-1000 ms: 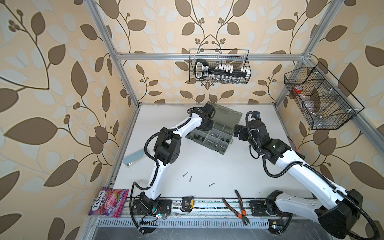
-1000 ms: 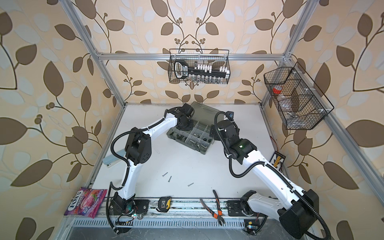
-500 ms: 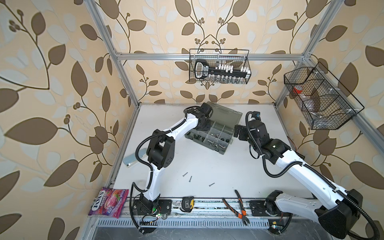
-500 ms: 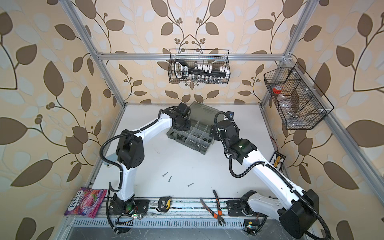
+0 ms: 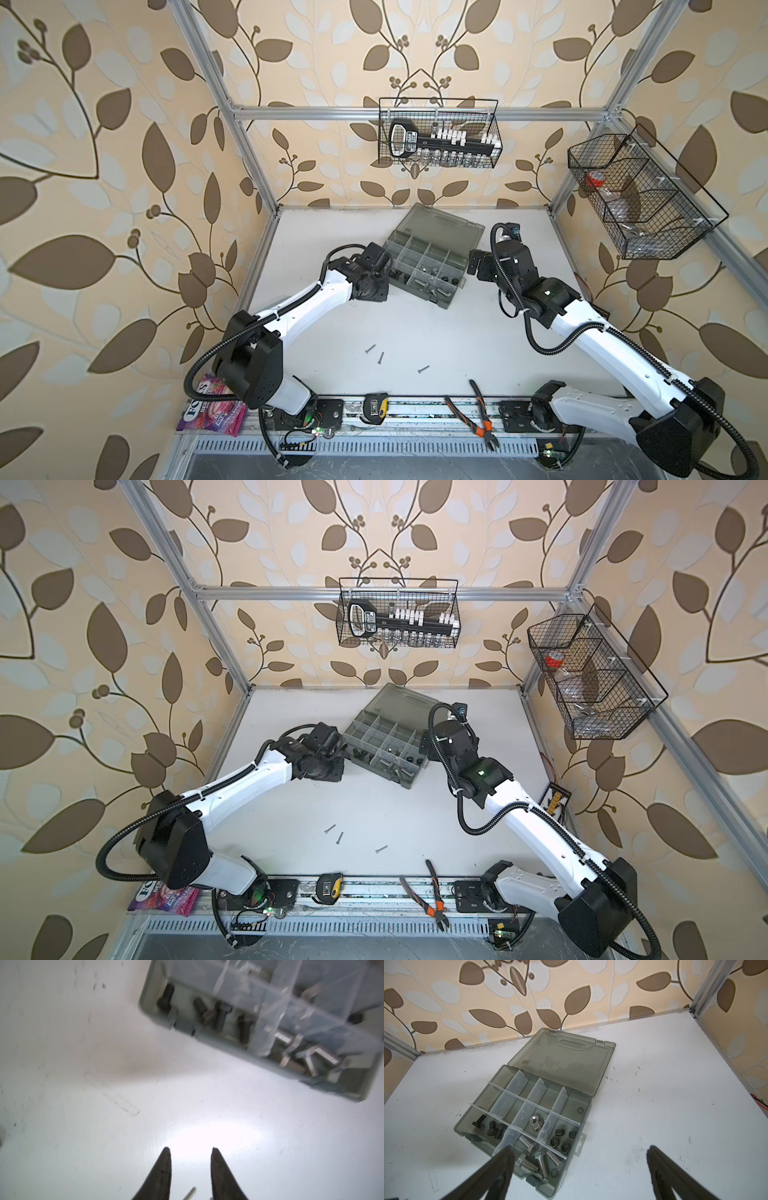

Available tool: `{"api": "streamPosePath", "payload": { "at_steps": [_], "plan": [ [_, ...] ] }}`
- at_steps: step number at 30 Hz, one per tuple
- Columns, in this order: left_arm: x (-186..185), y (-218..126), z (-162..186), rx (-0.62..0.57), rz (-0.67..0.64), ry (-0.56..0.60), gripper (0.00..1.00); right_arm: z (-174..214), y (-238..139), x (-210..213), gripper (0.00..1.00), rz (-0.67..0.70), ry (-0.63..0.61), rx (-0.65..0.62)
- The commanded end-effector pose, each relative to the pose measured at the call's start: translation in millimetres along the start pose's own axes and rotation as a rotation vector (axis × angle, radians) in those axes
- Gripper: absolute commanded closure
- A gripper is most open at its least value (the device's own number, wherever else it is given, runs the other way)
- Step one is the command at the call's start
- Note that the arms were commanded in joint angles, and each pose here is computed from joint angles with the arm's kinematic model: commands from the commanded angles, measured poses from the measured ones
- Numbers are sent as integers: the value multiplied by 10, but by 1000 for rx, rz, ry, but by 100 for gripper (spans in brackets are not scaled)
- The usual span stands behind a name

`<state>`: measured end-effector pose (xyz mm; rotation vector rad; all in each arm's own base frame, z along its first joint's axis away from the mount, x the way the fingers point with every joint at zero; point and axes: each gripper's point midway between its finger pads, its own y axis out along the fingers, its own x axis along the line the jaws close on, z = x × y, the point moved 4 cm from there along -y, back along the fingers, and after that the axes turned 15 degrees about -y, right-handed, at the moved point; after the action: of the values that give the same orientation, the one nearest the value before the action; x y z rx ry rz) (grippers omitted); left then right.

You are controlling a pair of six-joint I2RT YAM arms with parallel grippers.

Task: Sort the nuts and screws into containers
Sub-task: 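Move the left gripper back to the remaining thin silver screws, then lower the left gripper and close it on another thin silver screw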

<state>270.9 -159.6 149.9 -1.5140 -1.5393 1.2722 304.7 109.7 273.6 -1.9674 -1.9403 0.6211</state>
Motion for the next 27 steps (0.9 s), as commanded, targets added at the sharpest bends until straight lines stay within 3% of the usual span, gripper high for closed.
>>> {"api": "streamPosePath", "payload": {
  "at_steps": [1, 11, 27],
  "plan": [
    [155, -116, 256, -3, -22, -20, 68, 82, 57, -32, 0, 34, -14, 19],
    [217, 129, 887, 149, 65, -55, 64, 69, 62, -14, 0, 25, -5, 18],
    [282, 437, 1127, 243, -66, 14, 69, 104, 27, -83, 0, 54, 11, 9]
  ]
}}
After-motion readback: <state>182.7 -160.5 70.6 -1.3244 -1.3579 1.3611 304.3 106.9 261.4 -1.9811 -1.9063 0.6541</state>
